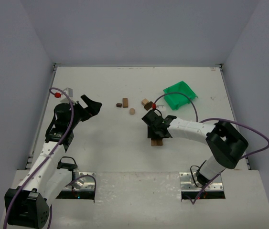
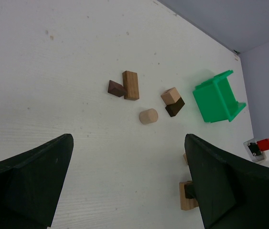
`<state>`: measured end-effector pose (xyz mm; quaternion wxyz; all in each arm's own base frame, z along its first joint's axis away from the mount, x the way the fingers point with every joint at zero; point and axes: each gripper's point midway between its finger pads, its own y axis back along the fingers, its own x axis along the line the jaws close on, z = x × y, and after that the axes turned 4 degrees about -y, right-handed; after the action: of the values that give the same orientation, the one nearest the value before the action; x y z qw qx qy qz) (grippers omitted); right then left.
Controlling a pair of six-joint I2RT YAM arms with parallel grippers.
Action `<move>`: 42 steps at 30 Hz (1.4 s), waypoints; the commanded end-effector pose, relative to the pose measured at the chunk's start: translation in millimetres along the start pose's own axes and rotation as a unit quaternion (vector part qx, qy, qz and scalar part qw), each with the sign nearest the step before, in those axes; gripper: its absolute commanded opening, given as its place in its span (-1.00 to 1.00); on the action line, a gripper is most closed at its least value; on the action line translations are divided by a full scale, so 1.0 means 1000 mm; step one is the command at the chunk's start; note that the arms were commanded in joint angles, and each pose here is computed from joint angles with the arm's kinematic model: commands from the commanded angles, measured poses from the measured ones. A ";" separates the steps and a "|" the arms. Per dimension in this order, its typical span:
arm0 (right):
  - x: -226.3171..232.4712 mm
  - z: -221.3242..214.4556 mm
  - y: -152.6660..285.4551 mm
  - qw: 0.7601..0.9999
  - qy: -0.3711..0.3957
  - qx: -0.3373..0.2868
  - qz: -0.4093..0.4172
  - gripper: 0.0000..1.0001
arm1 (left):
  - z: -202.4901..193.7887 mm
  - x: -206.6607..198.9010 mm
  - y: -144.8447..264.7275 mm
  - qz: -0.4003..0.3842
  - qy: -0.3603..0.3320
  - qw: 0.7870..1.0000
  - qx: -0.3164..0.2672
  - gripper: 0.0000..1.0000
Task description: Build the wood block tower
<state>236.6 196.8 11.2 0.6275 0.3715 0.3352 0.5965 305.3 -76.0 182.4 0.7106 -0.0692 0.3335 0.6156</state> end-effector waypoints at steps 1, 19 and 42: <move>0.010 0.013 0.004 1.000 -0.019 -0.014 0.007 0.04 | 0.012 -0.009 0.000 -0.019 -0.007 1.000 -0.023 1.00; 0.008 0.011 0.003 1.000 -0.022 -0.010 -0.001 0.31 | 0.011 -0.009 0.000 -0.020 -0.008 1.000 -0.022 1.00; 0.028 0.056 0.028 0.982 0.125 -0.114 0.090 0.97 | 0.014 -0.008 0.002 -0.016 -0.010 0.999 -0.029 1.00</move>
<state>248.1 209.0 27.7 0.5951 0.3387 0.3323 0.6486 305.3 -76.0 182.4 0.7107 -0.0692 0.3336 0.6155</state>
